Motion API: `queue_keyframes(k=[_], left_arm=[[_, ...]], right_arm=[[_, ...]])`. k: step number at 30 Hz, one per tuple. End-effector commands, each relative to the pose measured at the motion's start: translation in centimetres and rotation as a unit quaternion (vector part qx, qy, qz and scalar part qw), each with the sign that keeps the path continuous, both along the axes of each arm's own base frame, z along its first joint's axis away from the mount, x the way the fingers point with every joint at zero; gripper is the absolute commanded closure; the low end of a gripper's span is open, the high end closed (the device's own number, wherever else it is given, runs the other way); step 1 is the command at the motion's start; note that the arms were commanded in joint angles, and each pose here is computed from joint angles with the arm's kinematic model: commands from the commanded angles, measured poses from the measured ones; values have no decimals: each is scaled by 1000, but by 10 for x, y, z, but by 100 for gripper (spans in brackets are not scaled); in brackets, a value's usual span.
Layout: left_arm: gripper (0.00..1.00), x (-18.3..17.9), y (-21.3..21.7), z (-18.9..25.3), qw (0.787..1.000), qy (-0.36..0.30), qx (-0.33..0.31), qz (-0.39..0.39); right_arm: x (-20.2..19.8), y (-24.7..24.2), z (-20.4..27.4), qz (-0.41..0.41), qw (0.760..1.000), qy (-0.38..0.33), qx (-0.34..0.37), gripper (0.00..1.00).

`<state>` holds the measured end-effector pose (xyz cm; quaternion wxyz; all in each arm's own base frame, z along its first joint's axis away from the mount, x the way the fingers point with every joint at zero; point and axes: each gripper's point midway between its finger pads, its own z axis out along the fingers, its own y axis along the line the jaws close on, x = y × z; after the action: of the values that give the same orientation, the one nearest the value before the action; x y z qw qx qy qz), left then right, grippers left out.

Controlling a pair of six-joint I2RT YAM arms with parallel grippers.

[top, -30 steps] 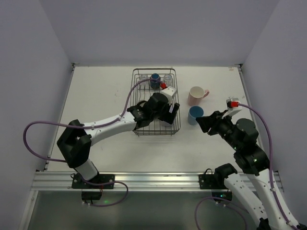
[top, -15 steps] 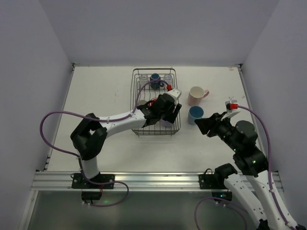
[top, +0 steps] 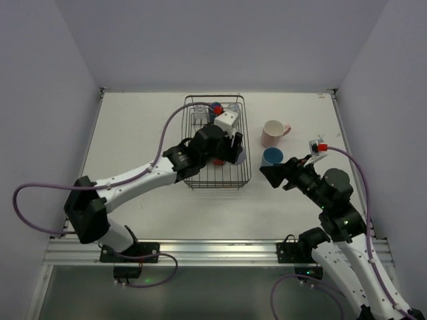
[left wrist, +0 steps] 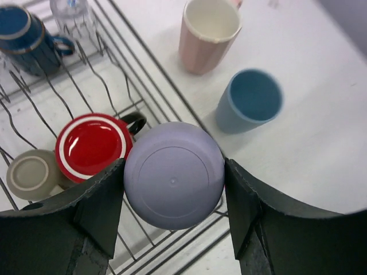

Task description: Unload the cups from the dish rack

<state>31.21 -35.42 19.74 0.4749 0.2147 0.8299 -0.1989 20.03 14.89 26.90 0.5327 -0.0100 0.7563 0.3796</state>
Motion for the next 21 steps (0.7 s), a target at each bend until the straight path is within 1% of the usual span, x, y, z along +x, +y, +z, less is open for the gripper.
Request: queue_keyframes(k=[1,2,3,4,5,7,8,10,11,12,16,21], left_arm=[[71,-14,3,86,989,-54,-136,-2],[71,-21,8,115,981,-75,-178,-7],[71,-28,9,121,978,-74,-195,-16],[72,-35,12,118,975,-62,-211,-16],[72,-43,18,137,967,-71,-242,-23],[73,-56,20,135,961,-50,-272,-32],[73,-63,23,148,953,-53,-297,-39],[74,-73,24,143,946,-28,-320,-46],[74,-79,26,153,939,-31,-339,-53],[74,-82,26,154,936,-27,-347,-59],[75,-92,26,160,926,-13,-369,-74],[75,-108,19,172,907,-1,-405,-115]], right_arm=[[-4,22,14,49,995,-15,85,30],[-5,26,16,58,993,-17,98,27],[-4,29,22,66,991,-26,118,27],[-3,32,20,73,989,-24,125,27],[-6,37,20,89,987,-21,129,27],[-7,43,26,111,983,-29,141,27],[-13,47,29,131,980,-33,145,27],[-15,51,41,148,975,-52,158,29],[-19,53,45,160,972,-55,163,30],[-21,54,52,166,969,-71,168,30],[-25,58,62,184,963,-82,179,32],[-21,63,59,190,962,-67,184,32]])
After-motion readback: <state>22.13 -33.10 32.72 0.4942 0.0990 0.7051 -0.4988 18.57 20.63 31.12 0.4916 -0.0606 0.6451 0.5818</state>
